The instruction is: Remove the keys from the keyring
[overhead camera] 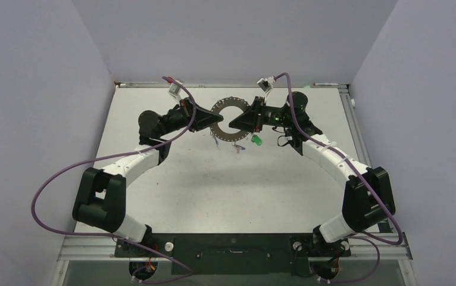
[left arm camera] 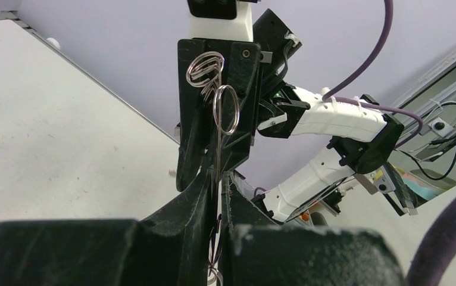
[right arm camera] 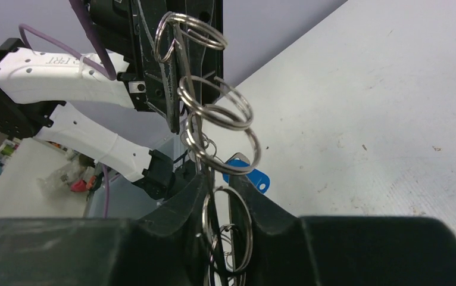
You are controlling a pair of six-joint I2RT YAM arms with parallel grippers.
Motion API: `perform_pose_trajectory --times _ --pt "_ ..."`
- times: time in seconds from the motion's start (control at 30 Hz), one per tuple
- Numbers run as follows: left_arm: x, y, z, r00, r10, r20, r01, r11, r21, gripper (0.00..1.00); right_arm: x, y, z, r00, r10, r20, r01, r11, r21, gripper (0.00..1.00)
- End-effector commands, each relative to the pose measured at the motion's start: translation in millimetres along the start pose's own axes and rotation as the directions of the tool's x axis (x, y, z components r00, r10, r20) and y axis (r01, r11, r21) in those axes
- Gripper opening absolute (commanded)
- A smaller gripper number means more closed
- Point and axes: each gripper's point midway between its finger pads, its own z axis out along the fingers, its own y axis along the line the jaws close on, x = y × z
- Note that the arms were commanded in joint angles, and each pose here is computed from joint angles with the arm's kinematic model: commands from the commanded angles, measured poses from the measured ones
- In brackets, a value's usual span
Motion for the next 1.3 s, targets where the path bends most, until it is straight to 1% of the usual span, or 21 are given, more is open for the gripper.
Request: perform_pose_trajectory --times 0.0,0.03,0.13,0.23,0.3,0.33,0.4,0.47,0.63,0.73,0.87,0.93,1.0,1.13,1.27 --pt "-12.9 -7.8 -1.2 0.997 0.070 0.029 -0.070 0.998 0.007 0.00 -19.8 17.1 -1.6 0.996 -0.087 0.030 0.088 0.995 -0.051 0.10" --pt "-13.1 -6.6 -2.0 0.997 0.079 0.027 -0.079 0.997 0.000 0.00 -22.2 17.5 -1.9 0.995 -0.090 0.032 0.092 0.995 -0.049 0.06" --pt "-15.5 -1.5 -5.0 0.994 0.105 0.023 -0.104 0.994 -0.036 0.12 -29.3 17.3 -3.5 0.995 -0.095 0.039 0.096 0.995 -0.039 0.05" --pt "-20.9 -0.3 -9.9 0.991 0.131 0.030 -0.129 0.990 -0.060 0.38 -36.4 16.6 -4.4 0.994 -0.094 0.049 0.096 0.995 -0.028 0.05" --pt "-26.8 2.7 -15.3 0.988 0.146 0.040 -0.143 0.986 -0.083 0.54 -40.2 16.1 -4.8 0.994 -0.091 0.058 0.092 0.996 -0.017 0.05" --pt "-31.1 6.3 -19.7 0.987 0.153 0.053 -0.147 0.984 -0.101 0.60 -41.6 15.1 -5.0 0.994 -0.090 0.062 0.091 0.996 -0.011 0.05" --pt "-40.4 11.5 -29.5 0.983 0.164 0.082 -0.152 0.979 -0.134 0.67 -44.0 14.0 -5.3 0.994 -0.088 0.069 0.088 0.996 -0.003 0.05" --pt "-46.2 17.8 -39.1 0.979 0.172 0.106 -0.154 0.974 -0.164 0.70 -46.8 12.8 -5.9 0.993 -0.087 0.080 0.087 0.996 0.006 0.05" --pt "-41.9 39.4 -60.5 0.971 0.206 0.120 -0.171 0.954 -0.247 0.75 -57.0 5.7 -8.2 0.991 -0.065 0.120 0.060 0.997 0.046 0.05" --pt "-37.3 54.0 -71.9 0.959 0.252 0.131 -0.200 0.927 -0.317 0.75 -65.6 3.6 -9.8 0.987 -0.056 0.149 0.047 0.997 0.060 0.05" --pt "-36.8 73.8 -81.5 0.945 0.309 0.112 -0.235 0.874 -0.426 0.74 -71.0 -3.7 -10.4 0.984 -0.035 0.177 0.020 0.996 0.087 0.05" --pt "-35.5 81.7 -83.2 0.944 0.312 0.103 -0.233 0.857 -0.460 0.74 -73.3 -6.9 -11.0 0.981 -0.032 0.189 0.012 0.995 0.103 0.05" --pt "-29.6 87.5 -81.0 0.946 0.313 0.087 -0.238 0.850 -0.470 0.74 -73.2 -11.6 -11.1 0.980 -0.026 0.196 0.002 0.993 0.119 0.05" --pt "-12.9 86.9 -67.6 0.947 0.321 0.030 -0.277 0.858 -0.433 0.73 -72.4 -19.0 -11.3 0.978 -0.014 0.208 -0.016 0.990 0.143 0.05" --pt "4.4 83.7 -55.2 0.930 0.366 -0.025 -0.346 0.851 -0.396 0.72 -72.9 -21.2 -11.5 0.976 -0.003 0.218 -0.031 0.988 0.152 0.05"
